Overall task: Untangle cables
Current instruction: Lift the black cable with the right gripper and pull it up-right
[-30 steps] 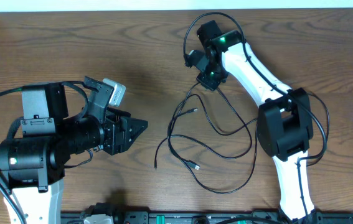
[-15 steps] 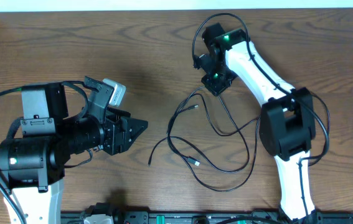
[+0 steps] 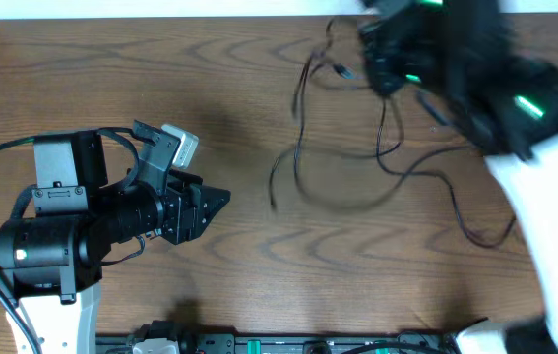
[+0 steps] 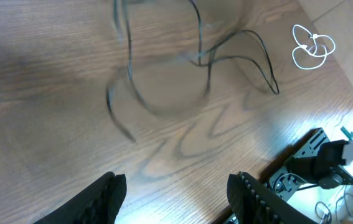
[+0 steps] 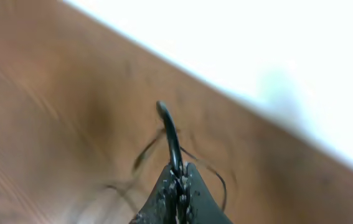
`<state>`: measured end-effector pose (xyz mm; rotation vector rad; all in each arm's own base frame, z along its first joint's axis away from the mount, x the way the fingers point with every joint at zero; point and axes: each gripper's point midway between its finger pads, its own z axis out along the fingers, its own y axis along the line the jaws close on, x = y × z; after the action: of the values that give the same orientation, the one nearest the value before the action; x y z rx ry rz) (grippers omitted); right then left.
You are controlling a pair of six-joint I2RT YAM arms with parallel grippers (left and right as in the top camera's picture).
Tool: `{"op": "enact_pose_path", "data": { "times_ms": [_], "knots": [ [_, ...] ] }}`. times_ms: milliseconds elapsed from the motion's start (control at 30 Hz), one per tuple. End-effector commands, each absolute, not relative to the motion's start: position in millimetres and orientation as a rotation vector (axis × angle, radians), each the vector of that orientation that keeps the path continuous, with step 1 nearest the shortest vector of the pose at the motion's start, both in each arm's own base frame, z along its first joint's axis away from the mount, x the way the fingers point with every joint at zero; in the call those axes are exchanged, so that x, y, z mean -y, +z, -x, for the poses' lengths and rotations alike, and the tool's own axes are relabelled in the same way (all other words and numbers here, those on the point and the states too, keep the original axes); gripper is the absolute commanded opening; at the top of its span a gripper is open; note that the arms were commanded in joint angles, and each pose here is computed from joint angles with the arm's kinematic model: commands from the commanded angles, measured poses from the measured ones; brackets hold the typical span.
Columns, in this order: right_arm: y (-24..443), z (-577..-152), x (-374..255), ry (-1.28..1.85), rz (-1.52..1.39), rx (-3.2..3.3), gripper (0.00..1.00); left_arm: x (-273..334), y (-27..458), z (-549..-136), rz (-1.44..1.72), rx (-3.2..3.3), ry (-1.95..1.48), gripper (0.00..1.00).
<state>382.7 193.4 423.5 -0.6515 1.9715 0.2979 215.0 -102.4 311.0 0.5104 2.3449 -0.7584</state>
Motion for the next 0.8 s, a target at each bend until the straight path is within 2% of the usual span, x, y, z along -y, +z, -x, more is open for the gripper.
{"op": "enact_pose_path", "data": {
  "times_ms": [0, 167, 367, 600, 767],
  "knots": [
    [473.0, -345.9, -189.9, 0.385, 0.636, -1.837, 0.01, 101.5, 311.2, -214.6, -0.551, -2.328, -0.731, 0.58],
    [532.2, -294.6, -178.4, 0.440, 0.642, -1.640, 0.01, 101.5, 311.2, -214.7, -0.555, -2.327, -0.729, 0.58],
    [554.1, -268.3, -166.6, 0.438, 0.629, -1.569, 0.01, 101.5, 310.0, -215.9, -0.553, -2.333, -0.733, 0.58],
    [547.2, -272.2, -168.1, 0.437, 0.633, -1.595, 0.01, 101.5, 306.5, -219.3, -0.549, -2.349, -0.742, 0.58],
    [530.8, -302.4, -151.9, 0.297, 0.534, -1.680, 0.01, 101.3, 305.0, -220.6, -0.547, -2.356, -0.744, 0.58]
  ]
}}
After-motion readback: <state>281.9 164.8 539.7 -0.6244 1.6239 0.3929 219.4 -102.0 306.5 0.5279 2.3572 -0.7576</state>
